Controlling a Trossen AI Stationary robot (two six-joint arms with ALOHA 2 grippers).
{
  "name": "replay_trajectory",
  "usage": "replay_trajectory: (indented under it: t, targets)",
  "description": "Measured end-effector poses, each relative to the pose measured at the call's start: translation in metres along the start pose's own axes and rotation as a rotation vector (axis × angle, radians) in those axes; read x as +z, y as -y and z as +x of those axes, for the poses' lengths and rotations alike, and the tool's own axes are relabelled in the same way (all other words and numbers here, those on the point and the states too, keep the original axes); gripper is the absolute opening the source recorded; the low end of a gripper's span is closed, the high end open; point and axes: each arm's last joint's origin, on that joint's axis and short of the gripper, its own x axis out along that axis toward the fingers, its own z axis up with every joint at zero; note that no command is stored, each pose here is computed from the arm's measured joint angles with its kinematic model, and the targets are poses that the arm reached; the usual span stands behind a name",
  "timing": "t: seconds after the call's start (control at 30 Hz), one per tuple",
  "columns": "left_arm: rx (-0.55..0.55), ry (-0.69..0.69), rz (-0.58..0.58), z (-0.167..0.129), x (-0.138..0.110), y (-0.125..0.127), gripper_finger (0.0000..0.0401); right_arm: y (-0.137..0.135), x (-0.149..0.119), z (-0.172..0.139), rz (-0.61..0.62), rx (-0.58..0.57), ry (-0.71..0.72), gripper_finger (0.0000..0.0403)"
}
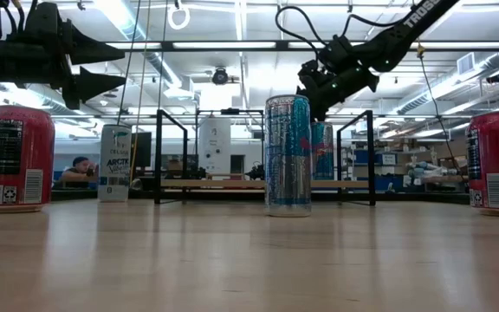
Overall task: Place canned beverage on shelf
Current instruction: Put the left white-yellow soda can on the shelf, then put the right red-black soda can on the shelf
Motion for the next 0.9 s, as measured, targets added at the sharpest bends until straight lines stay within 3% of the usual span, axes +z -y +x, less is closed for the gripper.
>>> replay_trajectory:
  t: [0.23, 0.6, 0.77, 0.9]
  targets:
    - [0.000, 0.000, 0.000, 0.000, 0.000, 0.000, 0.0321, -0.003, 0.007, 0.002, -0.016, -0.025, 0.028, 0.0365]
    - [0.000, 0.000, 0.000, 0.000, 0.000, 0.000, 0.0321, -0.006, 0.044, -0.017, 0.073, 0.004, 0.138, 0.0369]
    - [0.000, 0.000, 0.000, 0.000, 0.000, 0.000, 0.0321, -0.020, 0.063, -0.035, 0.196, 0.168, 0.193, 0.0369]
    - [0.000, 0.000, -0.002, 0.000, 0.000, 0.000, 0.0321, -0.044, 0.076, -0.052, 0.146, 0.416, 0.222, 0.0369]
